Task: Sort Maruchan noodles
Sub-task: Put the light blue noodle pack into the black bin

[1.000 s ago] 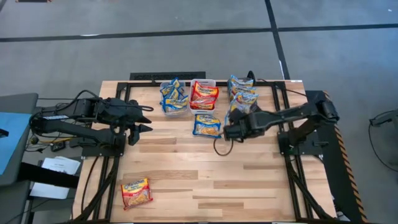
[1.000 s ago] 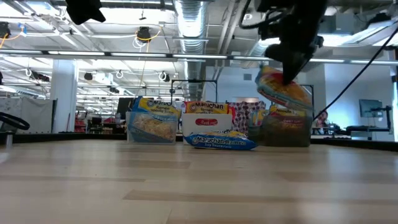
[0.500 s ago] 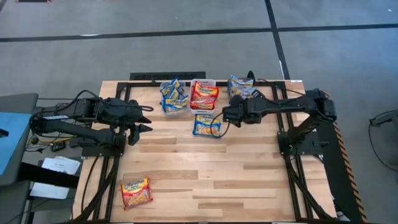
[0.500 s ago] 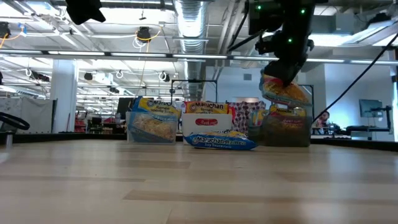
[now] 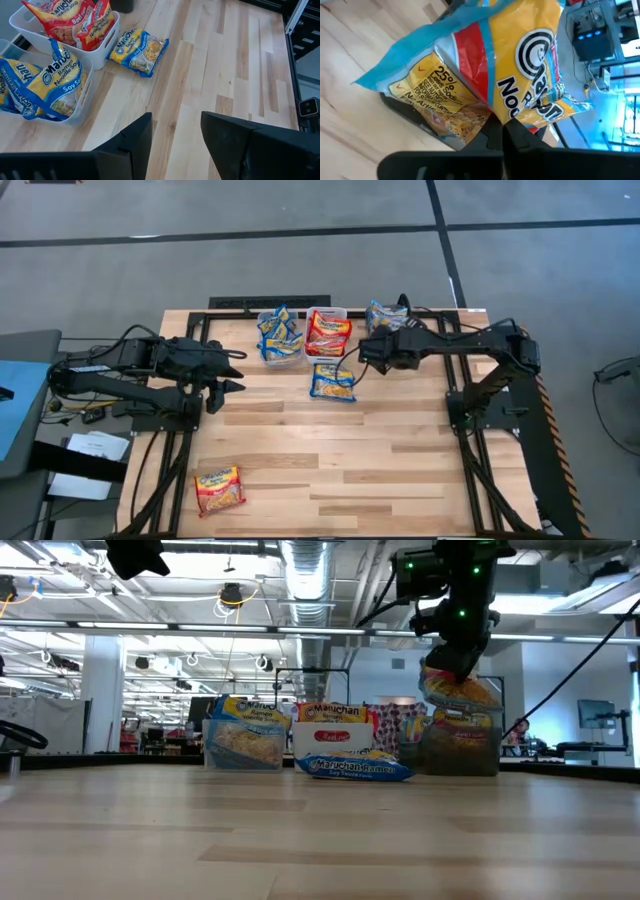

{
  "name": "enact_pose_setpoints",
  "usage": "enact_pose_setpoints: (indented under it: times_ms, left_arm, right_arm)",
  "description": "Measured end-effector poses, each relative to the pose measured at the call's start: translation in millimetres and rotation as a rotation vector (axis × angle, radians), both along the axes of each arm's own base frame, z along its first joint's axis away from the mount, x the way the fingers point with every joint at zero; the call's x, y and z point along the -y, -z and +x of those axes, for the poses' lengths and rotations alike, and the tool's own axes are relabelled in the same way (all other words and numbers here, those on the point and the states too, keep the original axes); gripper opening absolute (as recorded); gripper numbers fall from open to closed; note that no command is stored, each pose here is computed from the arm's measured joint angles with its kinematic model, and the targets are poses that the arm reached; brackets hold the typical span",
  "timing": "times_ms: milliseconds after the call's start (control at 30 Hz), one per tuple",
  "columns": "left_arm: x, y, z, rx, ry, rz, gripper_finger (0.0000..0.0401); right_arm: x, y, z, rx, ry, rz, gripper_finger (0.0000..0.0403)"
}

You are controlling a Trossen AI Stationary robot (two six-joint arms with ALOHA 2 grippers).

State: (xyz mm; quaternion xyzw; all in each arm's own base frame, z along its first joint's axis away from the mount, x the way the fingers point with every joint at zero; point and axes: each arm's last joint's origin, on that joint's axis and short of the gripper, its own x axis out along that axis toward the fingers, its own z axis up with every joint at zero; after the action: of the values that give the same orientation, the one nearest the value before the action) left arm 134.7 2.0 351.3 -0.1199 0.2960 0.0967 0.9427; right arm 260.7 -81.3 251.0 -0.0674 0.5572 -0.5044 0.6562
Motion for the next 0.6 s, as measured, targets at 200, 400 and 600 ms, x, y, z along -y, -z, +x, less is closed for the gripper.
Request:
enact_pose_setpoints:
  times_ms: [200, 400, 600]
  left_arm:
    - [0.0, 0.0, 0.0, 0.0, 0.0, 0.0, 0.0155]
    - [0.0, 0.0, 0.1, 0.0, 0.0, 0.0, 0.0155]
    - [0.0, 0.0, 0.1, 0.0, 0.0, 0.0, 0.0155]
  right_arm:
    - [-1.7, 0.2, 2.2, -0.032, -0.055, 0.017, 0.0004]
    - [-1.7, 0.8, 2.3, -0.03, -0.061, 0.041, 0.0004]
    - [3.4, 14.6, -0.7, -0.014, -0.042, 0.068, 0.0004]
